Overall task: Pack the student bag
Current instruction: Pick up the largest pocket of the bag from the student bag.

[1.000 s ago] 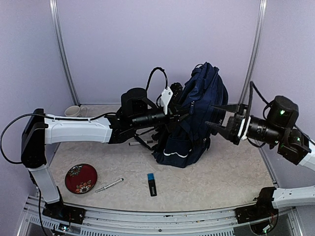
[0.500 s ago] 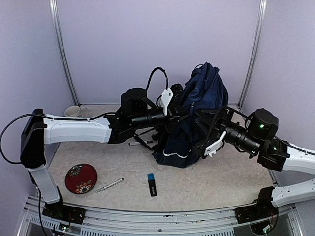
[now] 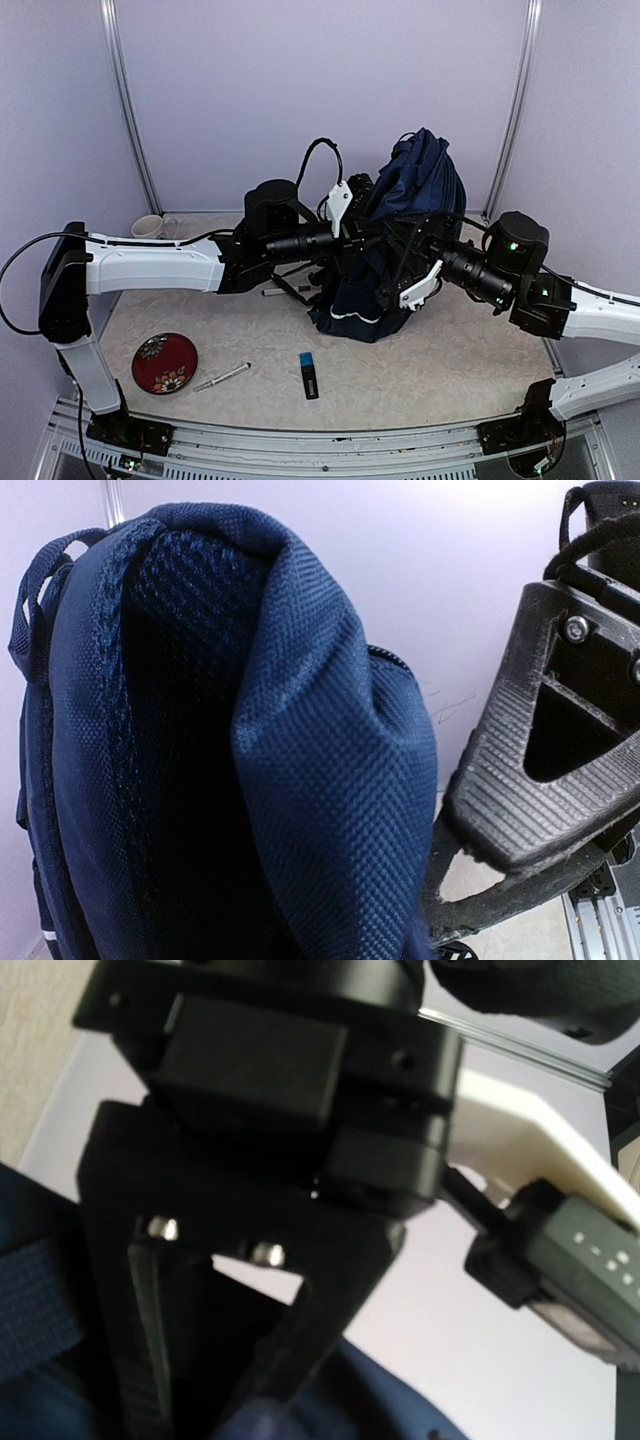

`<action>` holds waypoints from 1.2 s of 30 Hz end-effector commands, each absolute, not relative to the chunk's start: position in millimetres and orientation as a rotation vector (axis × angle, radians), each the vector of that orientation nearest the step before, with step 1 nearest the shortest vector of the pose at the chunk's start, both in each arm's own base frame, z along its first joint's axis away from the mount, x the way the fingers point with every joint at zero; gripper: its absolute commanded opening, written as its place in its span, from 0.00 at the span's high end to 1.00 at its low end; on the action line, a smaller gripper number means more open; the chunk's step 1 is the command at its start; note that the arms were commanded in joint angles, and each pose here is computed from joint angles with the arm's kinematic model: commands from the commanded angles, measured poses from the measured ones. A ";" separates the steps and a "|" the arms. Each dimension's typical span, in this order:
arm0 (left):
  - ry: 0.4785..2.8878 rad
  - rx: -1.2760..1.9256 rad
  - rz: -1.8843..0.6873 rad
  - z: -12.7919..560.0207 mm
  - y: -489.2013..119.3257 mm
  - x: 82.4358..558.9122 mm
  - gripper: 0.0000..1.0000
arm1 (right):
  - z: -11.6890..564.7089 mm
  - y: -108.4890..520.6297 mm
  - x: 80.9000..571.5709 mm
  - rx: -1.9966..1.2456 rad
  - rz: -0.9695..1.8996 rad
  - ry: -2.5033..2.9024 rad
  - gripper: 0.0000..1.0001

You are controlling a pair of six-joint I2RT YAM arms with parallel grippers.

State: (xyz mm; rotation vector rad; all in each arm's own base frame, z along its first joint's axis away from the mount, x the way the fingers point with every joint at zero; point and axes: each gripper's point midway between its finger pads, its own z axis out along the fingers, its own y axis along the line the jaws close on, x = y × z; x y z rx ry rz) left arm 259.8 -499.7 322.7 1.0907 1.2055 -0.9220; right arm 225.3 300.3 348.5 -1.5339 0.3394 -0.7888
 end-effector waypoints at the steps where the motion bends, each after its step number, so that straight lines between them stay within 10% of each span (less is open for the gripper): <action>1: 1.034 1.104 -0.974 372.9 -494.3 223.7 1.00 | 376.0 299.6 226.2 -1.457 -0.796 0.346 0.55; 28: 1.048 1.129 -0.932 369.4 -505.0 223.1 1.00 | 336.8 314.4 237.5 -1.570 -0.807 0.352 0.85; 36: 1.060 1.125 -0.930 368.9 -510.4 226.3 1.00 | 329.2 321.2 234.5 -1.595 -0.818 0.341 0.81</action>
